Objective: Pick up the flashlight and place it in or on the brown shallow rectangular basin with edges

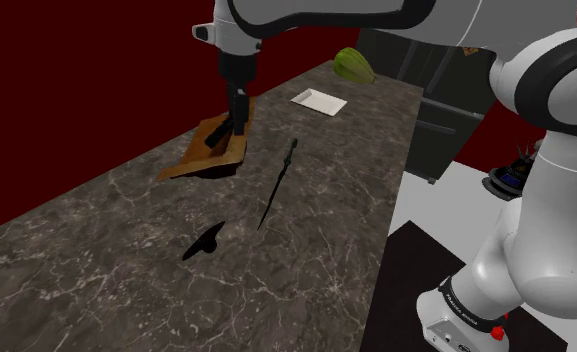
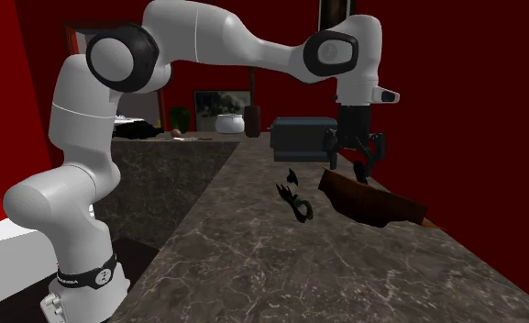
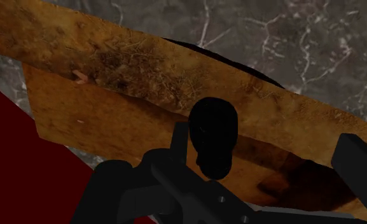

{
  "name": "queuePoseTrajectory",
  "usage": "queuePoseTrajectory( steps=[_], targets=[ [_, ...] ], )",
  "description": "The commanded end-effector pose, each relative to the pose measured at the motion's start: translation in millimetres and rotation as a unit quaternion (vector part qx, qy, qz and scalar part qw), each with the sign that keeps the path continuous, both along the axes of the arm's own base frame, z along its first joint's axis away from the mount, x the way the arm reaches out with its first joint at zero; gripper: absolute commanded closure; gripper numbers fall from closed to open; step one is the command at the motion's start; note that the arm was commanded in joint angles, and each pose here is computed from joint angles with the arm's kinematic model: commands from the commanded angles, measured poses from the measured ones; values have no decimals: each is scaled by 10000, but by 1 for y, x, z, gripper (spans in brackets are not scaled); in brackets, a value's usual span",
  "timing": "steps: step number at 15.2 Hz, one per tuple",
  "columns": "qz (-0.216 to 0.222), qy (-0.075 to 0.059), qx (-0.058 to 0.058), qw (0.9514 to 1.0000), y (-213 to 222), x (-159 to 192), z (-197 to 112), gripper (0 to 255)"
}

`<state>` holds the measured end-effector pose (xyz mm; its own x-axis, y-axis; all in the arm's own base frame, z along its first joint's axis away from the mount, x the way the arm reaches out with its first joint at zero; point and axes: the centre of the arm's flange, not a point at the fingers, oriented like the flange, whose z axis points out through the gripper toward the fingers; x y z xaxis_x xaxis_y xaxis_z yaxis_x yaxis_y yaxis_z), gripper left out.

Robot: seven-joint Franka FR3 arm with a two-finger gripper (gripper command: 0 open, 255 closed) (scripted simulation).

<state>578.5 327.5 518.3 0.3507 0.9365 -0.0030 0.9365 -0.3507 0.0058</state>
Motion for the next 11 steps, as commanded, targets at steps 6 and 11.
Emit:
queuePoseTrajectory(
  steps=[6, 11],
  targets=[
    [0, 4, -2, 10000, 0, -1, 51, 0],
    [0, 4, -2, 10000, 0, -1, 51, 0]
  ],
)
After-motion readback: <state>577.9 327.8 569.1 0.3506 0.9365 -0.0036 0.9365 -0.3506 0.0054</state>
